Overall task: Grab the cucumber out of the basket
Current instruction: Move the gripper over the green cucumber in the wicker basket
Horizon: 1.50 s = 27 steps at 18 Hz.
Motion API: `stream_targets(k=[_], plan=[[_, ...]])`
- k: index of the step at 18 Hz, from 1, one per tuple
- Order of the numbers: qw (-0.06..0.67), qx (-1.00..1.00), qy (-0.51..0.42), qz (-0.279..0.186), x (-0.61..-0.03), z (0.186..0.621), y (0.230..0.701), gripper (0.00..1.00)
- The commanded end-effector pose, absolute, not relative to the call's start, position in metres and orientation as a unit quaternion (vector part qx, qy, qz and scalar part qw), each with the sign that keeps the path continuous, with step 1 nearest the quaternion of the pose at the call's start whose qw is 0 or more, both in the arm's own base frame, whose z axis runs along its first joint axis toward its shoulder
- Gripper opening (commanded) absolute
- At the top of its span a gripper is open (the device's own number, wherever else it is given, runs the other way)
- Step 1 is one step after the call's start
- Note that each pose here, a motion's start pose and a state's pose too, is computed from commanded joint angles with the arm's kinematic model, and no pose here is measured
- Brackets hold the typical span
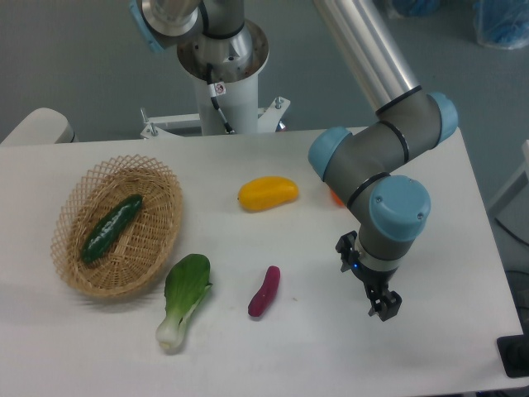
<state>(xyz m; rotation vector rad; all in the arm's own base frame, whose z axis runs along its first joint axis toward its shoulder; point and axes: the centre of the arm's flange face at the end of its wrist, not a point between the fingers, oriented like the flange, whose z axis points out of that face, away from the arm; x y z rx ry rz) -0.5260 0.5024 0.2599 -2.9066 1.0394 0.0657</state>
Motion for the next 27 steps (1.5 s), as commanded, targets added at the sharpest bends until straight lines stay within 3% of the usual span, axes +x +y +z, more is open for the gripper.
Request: stream_targets(k=[9,16,27], plan=[[0.026,-0.940,0.339,0.013,-0.504,0.263,0.501,1.00],[0.027,-0.945,0.325,0.000,-0.451,0.274,0.508,1.00],[0.067,-0.966,0.244,-0.060,-0.295,0.287,0.497,1.00]])
